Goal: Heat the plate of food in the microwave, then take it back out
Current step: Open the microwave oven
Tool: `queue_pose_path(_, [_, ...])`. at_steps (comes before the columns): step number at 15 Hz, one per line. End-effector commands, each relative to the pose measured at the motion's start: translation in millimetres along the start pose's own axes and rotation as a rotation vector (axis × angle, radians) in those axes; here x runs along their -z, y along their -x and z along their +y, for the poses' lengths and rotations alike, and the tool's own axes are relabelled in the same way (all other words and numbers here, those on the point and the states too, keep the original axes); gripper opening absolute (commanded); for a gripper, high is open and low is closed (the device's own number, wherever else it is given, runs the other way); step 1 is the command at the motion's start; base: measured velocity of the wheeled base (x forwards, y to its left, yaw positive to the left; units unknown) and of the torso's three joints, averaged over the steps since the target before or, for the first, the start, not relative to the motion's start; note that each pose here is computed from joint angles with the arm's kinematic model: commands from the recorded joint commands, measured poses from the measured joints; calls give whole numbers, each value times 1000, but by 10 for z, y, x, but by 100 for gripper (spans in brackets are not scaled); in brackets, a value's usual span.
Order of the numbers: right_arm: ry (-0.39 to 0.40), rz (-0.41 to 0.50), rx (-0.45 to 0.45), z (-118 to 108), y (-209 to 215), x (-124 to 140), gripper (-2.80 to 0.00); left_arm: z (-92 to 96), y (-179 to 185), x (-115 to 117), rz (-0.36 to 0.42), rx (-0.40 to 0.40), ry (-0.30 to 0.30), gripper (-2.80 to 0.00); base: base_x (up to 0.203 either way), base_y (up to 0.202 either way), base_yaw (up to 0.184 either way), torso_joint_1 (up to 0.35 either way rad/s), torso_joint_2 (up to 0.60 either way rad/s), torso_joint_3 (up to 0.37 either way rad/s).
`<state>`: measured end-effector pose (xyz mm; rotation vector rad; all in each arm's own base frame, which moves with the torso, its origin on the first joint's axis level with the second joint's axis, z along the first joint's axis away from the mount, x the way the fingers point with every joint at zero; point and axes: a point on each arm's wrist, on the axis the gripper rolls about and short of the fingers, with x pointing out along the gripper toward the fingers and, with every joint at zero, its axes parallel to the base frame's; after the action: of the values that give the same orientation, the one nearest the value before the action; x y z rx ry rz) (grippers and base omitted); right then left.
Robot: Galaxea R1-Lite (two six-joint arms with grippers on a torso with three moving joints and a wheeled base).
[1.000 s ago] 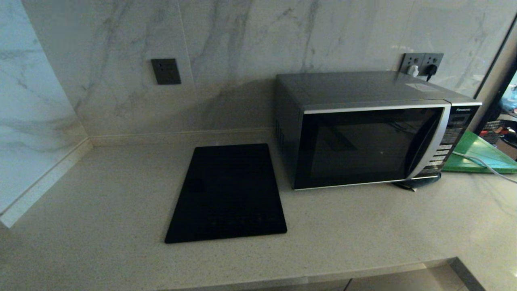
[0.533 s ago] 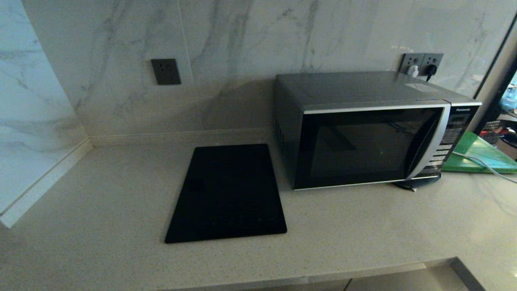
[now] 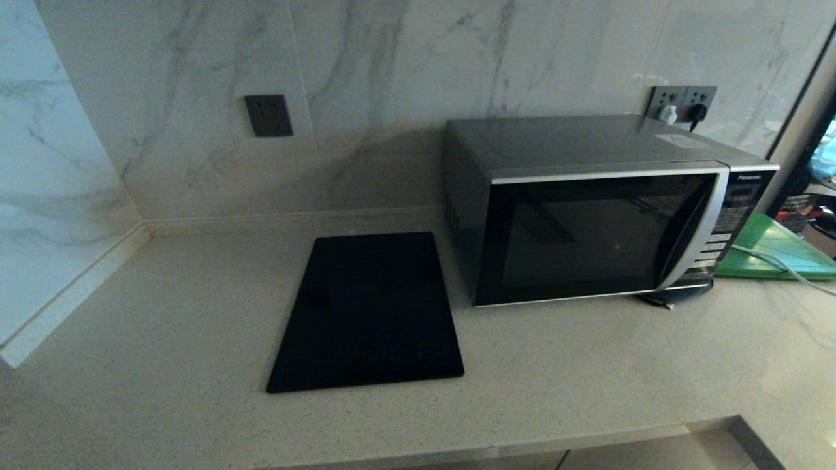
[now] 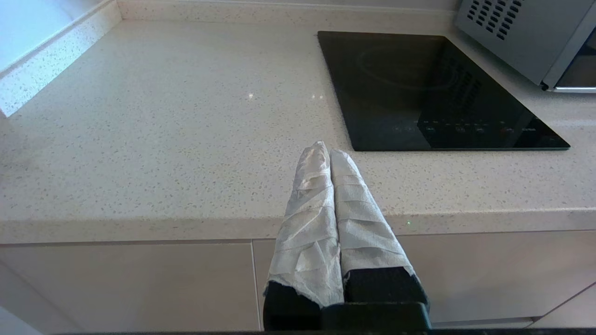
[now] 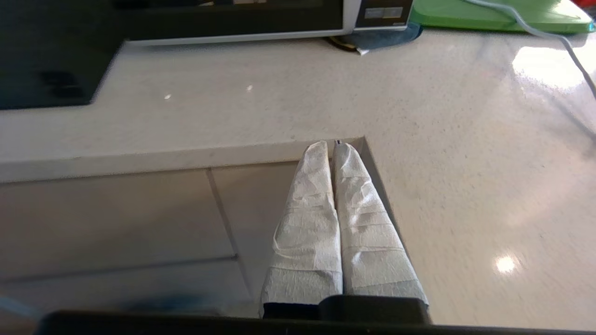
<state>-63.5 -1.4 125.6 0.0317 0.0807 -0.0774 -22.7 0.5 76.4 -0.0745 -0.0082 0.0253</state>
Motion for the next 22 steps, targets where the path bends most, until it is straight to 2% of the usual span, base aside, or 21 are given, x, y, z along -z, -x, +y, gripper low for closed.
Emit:
queue_pose_path(1, [5, 18, 7, 6, -190, 198, -280, 0, 0, 0, 0, 0, 1, -280, 0, 0, 0, 0, 0, 0])
queue_pose_path(5, [26, -84, 3, 15, -395, 376, -280, 0, 0, 0, 0, 0, 1, -280, 0, 0, 0, 0, 0, 0])
queue_pose_path(7, [26, -101, -9, 18, -416, 399, -280, 0, 0, 0, 0, 0, 1, -280, 0, 0, 0, 0, 0, 0])
queue_pose_path(11, [16, -70, -70, 31, -448, 483, -280, 0, 0, 0, 0, 0, 1, -280, 0, 0, 0, 0, 0, 0])
queue_pose_path(16, [-20, -70, -67, 30, -448, 482, -280, 0, 0, 0, 0, 0, 1, -280, 0, 0, 0, 0, 0, 0])
queue_pose_path(18, [-95, -71, -53, 27, -448, 480, -280, 0, 0, 0, 0, 0, 1, -280, 0, 0, 0, 0, 0, 0])
queue_pose_path(22, [-101, -72, -47, 25, -448, 479, -280, 0, 0, 1, 1, -1, 1, -280, 0, 0, 0, 0, 0, 0])
